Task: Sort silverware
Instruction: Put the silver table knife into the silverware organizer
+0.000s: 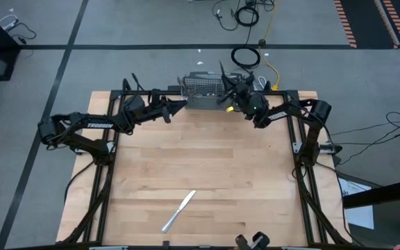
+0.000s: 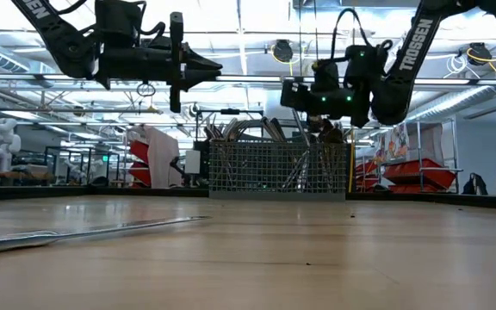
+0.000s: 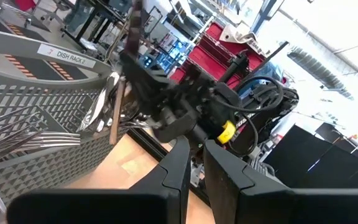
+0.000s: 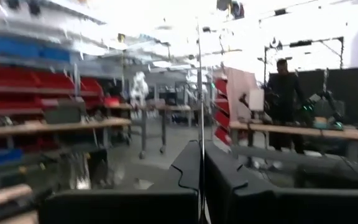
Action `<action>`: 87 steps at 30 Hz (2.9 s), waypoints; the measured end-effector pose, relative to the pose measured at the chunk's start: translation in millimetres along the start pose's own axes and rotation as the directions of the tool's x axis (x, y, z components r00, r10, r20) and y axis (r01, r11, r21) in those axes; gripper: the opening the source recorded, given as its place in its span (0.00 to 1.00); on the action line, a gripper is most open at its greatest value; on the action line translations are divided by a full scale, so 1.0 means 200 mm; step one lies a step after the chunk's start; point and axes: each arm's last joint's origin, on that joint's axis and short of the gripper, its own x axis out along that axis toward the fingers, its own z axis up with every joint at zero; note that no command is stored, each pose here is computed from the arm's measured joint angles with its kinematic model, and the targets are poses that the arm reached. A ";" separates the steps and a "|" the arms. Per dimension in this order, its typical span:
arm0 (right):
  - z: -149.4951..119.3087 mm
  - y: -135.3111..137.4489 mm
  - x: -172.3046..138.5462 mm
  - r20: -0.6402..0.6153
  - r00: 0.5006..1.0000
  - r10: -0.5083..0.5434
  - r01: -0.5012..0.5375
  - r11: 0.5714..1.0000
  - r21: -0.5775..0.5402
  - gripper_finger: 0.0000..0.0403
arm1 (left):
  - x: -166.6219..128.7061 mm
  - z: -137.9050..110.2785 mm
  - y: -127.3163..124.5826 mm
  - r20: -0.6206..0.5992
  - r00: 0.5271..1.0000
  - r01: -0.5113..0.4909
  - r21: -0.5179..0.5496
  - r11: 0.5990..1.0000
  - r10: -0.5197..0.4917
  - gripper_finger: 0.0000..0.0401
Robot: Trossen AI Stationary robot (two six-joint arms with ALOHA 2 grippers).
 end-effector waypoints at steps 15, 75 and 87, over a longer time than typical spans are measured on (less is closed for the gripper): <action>0.04 0.03 0.08 -0.025 0.999 0.028 -0.031 0.993 -0.116 0.00 | 0.00 0.00 0.00 0.000 1.000 0.000 0.002 1.000 0.000 0.13; -0.01 0.08 0.07 -0.029 0.997 0.072 -0.072 0.997 0.008 0.24 | 0.00 0.00 0.00 -0.010 1.000 0.012 0.050 0.999 -0.012 0.13; 0.62 0.29 -0.23 -0.252 0.895 0.369 -0.385 0.923 -0.018 0.31 | -0.02 -0.08 -0.17 -0.279 0.875 0.380 -0.111 0.918 -0.396 0.13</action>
